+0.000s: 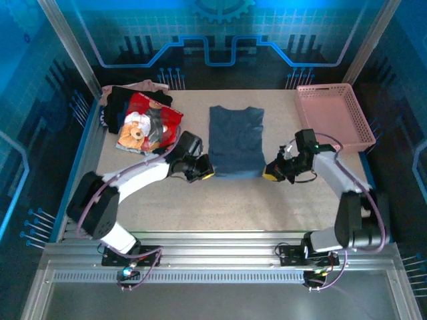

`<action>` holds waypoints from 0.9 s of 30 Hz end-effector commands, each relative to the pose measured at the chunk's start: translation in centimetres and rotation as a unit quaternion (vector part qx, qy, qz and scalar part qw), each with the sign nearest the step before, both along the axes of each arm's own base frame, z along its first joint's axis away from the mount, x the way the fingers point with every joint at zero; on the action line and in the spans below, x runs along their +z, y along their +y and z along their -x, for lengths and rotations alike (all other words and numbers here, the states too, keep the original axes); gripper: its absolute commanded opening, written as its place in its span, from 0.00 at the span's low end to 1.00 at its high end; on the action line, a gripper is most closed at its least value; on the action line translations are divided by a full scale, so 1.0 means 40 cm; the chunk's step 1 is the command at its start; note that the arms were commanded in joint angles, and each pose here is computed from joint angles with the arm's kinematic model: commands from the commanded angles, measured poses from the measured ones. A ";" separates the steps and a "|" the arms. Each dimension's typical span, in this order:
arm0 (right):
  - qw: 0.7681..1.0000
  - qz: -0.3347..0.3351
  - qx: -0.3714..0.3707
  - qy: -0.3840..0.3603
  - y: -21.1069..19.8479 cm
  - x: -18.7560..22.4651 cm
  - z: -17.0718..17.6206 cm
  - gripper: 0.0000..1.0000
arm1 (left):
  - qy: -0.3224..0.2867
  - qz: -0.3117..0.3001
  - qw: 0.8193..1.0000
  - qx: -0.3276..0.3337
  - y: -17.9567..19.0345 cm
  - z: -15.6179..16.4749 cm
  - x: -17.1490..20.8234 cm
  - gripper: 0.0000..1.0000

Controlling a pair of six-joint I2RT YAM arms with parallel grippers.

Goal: Fold and stack the t-shirts

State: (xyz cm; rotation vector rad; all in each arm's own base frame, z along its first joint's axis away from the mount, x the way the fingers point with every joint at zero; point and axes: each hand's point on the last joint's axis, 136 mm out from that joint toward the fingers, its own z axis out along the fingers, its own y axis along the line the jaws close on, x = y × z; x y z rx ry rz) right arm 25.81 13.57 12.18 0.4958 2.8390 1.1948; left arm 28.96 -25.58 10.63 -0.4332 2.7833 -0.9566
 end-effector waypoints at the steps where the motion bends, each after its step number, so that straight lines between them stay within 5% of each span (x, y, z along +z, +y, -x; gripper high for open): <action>1: 0.998 -0.009 0.012 0.064 0.005 0.013 0.156 0.00 | 0.037 -0.003 0.999 0.024 0.012 0.095 -0.007 0.00; 7: 0.997 -0.033 0.011 0.062 0.028 0.058 0.252 0.00 | 0.049 0.031 0.998 0.029 -0.014 0.209 0.062 0.00; 12: 0.999 -0.032 0.012 0.024 0.029 0.119 0.205 0.00 | 0.049 0.043 0.996 0.057 0.014 0.228 0.123 0.00; 19: 0.999 -0.024 0.030 -0.023 0.023 0.186 0.025 0.00 | 0.033 0.068 0.994 0.075 0.024 0.098 0.177 0.00; 27: 1.000 -0.021 0.014 -0.015 -0.029 0.135 -0.156 0.00 | 0.024 0.068 0.995 0.063 0.031 -0.135 0.160 0.00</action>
